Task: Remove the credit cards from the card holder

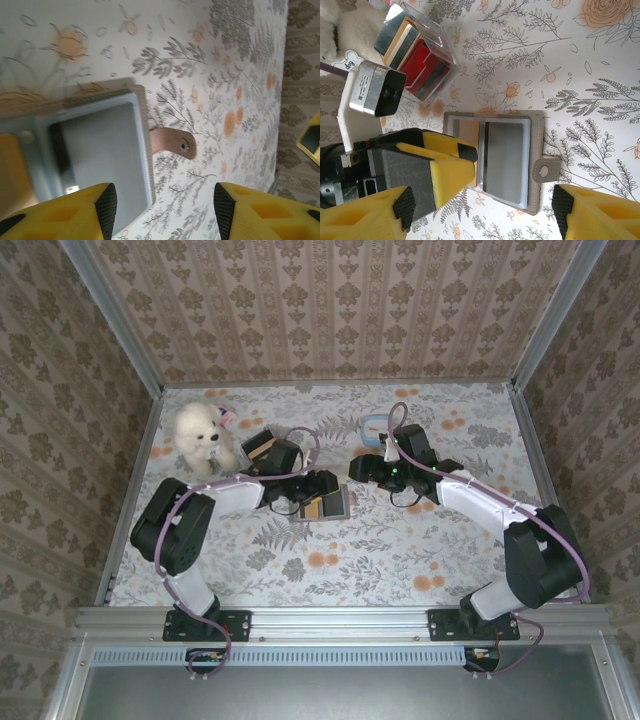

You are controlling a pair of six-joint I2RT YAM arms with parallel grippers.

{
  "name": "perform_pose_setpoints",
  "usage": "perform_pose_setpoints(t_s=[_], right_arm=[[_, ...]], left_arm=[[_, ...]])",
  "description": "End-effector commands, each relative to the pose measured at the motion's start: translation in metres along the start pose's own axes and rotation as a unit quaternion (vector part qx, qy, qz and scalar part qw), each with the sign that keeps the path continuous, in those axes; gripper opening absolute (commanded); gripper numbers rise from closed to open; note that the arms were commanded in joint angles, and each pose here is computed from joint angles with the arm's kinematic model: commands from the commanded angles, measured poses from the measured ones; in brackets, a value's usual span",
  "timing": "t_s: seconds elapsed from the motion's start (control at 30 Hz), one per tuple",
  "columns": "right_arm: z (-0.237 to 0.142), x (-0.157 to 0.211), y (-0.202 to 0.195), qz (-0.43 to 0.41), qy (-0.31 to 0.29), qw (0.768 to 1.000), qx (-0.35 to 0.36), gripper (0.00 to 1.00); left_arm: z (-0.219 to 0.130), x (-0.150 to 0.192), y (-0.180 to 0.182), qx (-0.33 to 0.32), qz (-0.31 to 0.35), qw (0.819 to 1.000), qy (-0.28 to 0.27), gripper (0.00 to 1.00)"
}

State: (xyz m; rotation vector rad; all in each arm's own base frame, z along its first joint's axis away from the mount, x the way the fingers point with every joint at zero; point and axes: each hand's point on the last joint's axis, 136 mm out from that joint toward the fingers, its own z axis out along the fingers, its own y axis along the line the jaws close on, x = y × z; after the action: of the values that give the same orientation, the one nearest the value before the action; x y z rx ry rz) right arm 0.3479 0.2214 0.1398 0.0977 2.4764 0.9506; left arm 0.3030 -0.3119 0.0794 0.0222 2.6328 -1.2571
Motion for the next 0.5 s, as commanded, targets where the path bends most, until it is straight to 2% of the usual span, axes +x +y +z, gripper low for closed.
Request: perform_pose_setpoints(t_s=[0.0, 0.1, 0.2, 0.47], right_arm=[[-0.005, 0.0, -0.004, -0.007, -0.001, 1.0, 0.015, 0.73], [0.005, 0.006, 0.0, -0.018, 0.019, 0.999, 0.031, 0.65], [0.019, 0.017, 0.007, -0.032, 0.043, 0.997, 0.047, 0.61], [0.058, 0.042, 0.017, -0.052, 0.084, 0.991, 0.092, 0.43]], left_arm=[[-0.022, -0.012, 0.002, -0.025, 0.001, 0.999, -0.038, 0.57], [-0.034, -0.013, 0.019, -0.06, -0.014, 0.997, -0.054, 0.57], [-0.04, -0.012, 0.029, -0.074, -0.027, 0.995, -0.065, 0.54], [-0.037, 0.0, 0.041, -0.069, -0.055, 0.994, -0.066, 0.44]])
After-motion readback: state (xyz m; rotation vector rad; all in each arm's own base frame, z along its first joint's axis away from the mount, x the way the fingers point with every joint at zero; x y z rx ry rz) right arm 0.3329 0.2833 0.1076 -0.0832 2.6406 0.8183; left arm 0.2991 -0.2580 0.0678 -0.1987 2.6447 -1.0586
